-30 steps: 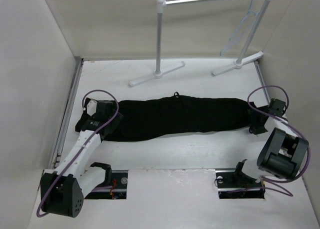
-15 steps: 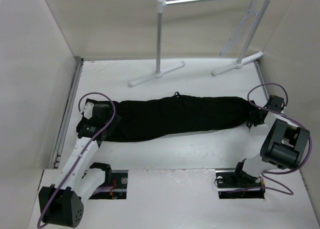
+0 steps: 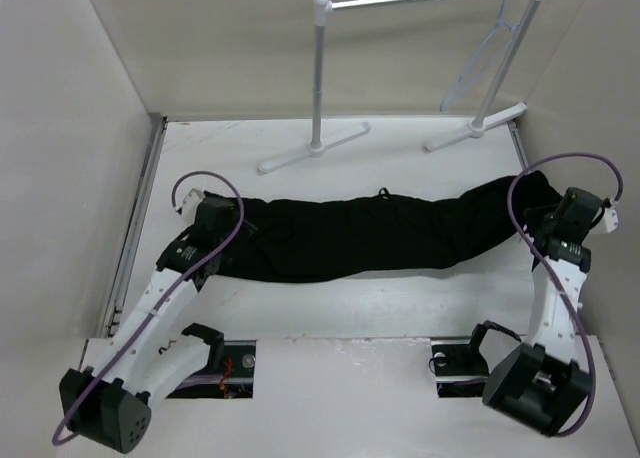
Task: Place the trousers on the hanger
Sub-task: Fold the trousers at the center of the board.
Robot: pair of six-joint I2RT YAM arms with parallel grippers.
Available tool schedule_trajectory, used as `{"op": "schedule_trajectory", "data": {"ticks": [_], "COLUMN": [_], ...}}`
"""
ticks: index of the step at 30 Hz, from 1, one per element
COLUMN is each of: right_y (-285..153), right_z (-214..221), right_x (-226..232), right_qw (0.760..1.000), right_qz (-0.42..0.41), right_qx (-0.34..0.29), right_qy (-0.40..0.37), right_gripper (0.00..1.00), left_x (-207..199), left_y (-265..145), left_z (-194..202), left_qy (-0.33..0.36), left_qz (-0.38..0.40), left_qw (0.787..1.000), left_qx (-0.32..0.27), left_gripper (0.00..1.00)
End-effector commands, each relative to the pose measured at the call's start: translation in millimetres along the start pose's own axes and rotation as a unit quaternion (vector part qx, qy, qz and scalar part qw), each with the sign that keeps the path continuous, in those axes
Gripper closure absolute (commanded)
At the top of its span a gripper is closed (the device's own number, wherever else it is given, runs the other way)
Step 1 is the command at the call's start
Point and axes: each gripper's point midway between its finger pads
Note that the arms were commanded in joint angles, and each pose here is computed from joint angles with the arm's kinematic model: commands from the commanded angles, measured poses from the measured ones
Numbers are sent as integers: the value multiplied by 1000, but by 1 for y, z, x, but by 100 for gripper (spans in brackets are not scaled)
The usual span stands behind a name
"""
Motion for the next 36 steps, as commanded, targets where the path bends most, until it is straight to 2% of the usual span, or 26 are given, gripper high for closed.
{"op": "schedule_trajectory", "data": {"ticks": [1, 5, 8, 12, 16, 21, 24, 26, 29, 31, 32, 34, 36], "right_y": [-49, -108, -149, -198, -231, -258, -269, -271, -270, -281, -289, -303, -314], "right_z": [-32, -42, -35, -15, 40, 161, 252, 310, 407, 465, 486, 514, 522], "right_x": [32, 77, 117, 172, 230, 304, 333, 342, 347, 344, 345, 343, 336], "right_qw": [997, 987, 975, 958, 940, 909, 885, 869, 842, 818, 807, 792, 779], "right_qz": [-49, -123, -190, -259, -303, -333, -344, -345, -347, -364, -377, -391, -394], "right_qx": [-52, -67, -58, -27, 18, 81, 113, 131, 163, 208, 228, 249, 263], "right_qy": [-36, -79, -101, -117, -156, -239, -293, -330, -379, -394, -394, -398, -411], "right_gripper": [98, 98, 98, 98, 97, 97, 97, 96, 89, 90, 84, 61, 43], "left_x": [-61, -123, -139, -109, -66, -19, -2, 7, 15, 15, 15, 17, 15], "left_y": [-25, -58, -79, -89, -82, -63, -59, -57, -58, -64, -68, -72, -77], "left_z": [6, 21, 10, -26, -51, -65, -74, -80, -94, -103, -108, -116, -124], "left_qy": [16, 57, 49, 19, -31, -87, -106, -111, -124, -129, -130, -134, -136], "left_qz": [66, 132, 159, 147, 116, 76, 61, 46, 31, 27, 25, 14, 11], "left_qw": [998, 990, 986, 989, 991, 991, 989, 988, 983, 980, 978, 975, 972], "left_qx": [5, 15, 8, -30, -53, -63, -82, -101, -131, -150, -160, -178, -191], "left_gripper": [54, 53, 52, 51, 50, 50, 50, 49, 48, 48, 48, 48, 48]}}
Point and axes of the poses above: each gripper's point midway between its finger pads, its own y axis out along the fingers, its own x axis along the line the jaws close on, z = x × y, and after that the axes turned 7 degrees about -y, right-handed
